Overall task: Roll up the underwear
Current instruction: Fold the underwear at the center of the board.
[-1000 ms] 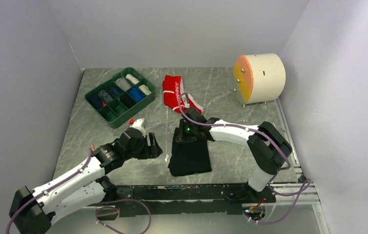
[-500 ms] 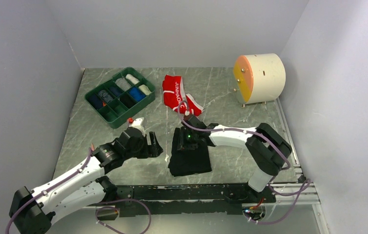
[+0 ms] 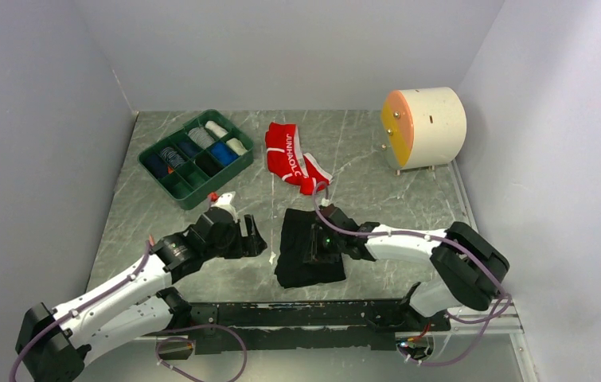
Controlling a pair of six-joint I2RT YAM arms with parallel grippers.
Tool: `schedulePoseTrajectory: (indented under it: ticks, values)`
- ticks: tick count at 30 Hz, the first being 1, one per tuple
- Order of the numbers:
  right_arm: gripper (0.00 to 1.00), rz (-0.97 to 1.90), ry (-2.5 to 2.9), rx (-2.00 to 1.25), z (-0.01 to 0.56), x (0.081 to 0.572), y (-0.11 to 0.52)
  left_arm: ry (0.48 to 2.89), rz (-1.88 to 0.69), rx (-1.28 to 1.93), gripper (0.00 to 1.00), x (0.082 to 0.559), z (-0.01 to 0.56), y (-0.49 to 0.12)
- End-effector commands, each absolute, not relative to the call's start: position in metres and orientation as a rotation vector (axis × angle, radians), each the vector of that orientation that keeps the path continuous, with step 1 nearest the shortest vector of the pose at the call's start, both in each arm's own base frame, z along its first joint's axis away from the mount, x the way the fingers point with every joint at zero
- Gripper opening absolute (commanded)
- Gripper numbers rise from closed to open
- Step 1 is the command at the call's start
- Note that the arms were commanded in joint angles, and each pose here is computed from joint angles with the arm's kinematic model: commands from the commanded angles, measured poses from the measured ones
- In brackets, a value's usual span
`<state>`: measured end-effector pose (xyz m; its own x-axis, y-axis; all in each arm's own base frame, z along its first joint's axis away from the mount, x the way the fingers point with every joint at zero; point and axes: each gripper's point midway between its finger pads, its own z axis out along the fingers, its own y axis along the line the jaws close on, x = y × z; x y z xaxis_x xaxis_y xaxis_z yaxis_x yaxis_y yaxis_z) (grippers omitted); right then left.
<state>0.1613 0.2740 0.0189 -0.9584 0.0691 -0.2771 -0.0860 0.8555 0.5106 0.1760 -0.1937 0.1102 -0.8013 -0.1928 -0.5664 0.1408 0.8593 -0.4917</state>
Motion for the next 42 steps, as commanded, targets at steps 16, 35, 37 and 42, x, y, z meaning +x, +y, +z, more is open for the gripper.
schedulePoseTrajectory:
  ticks: [16,35,37,42]
  values:
    - [0.69,0.486,2.490,0.249,0.086,0.188,0.195,2.323,-0.953,0.280,0.84,0.179,0.139,-0.252]
    - [0.60,0.781,2.497,0.291,0.078,0.304,0.187,2.345,-0.969,0.574,0.76,0.131,0.128,-0.352]
    - [0.59,0.782,2.501,0.294,0.070,0.310,0.186,2.341,-0.983,0.557,0.77,0.131,0.129,-0.352]
    - [0.52,0.782,2.568,0.289,0.046,0.316,0.184,2.351,-0.944,0.530,0.77,0.134,0.129,-0.346]
